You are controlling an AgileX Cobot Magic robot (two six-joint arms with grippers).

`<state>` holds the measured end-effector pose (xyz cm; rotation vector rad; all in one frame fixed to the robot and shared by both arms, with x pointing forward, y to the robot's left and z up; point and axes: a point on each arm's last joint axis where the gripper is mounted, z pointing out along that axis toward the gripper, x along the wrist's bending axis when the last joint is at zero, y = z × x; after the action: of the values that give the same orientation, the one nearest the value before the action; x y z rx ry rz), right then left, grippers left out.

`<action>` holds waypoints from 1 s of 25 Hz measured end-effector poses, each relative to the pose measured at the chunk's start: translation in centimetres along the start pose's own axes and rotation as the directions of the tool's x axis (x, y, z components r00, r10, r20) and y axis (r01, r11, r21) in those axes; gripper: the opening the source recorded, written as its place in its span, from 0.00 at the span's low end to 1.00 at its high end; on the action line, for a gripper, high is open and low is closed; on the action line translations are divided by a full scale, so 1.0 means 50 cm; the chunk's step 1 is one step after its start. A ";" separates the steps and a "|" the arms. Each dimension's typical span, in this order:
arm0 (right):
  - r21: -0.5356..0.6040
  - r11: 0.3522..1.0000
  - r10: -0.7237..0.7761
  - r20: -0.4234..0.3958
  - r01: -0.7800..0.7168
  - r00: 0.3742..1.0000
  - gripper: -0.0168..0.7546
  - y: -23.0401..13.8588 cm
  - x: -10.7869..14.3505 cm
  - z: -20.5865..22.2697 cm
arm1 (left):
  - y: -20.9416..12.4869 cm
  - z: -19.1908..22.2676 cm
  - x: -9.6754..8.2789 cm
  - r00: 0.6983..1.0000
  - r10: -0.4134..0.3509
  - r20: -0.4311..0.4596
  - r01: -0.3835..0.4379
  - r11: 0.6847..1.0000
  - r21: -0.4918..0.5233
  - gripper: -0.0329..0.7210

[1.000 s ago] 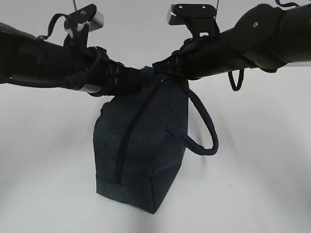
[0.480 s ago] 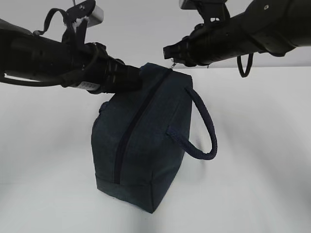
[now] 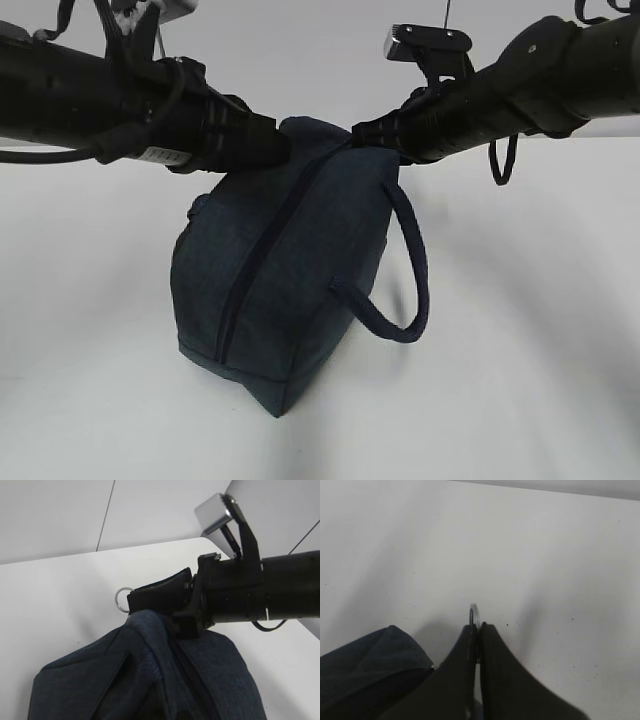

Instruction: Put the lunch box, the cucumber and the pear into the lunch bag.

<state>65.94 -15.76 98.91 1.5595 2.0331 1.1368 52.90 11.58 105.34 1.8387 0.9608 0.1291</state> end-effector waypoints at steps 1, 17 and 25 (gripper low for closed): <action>0.008 1.000 0.005 -0.005 -0.005 1.000 0.03 -0.002 0.000 0.004 | 0.000 -0.003 -0.001 1.000 0.000 -0.004 0.000 1.000 -0.003 0.03; 0.023 1.000 0.005 -0.166 -0.002 0.986 0.72 0.087 -0.002 -0.019 | -0.011 0.016 0.023 0.998 -0.028 -0.060 0.030 0.999 0.027 0.45; 0.065 0.993 -0.080 -0.273 0.101 0.959 0.75 0.121 0.034 -0.087 | -0.026 -0.017 0.066 0.995 0.061 -0.084 -0.048 0.988 0.149 0.69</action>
<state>66.34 -15.39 106.51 1.3928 2.3238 1.3099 54.02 14.60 103.62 2.0089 1.0039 0.1780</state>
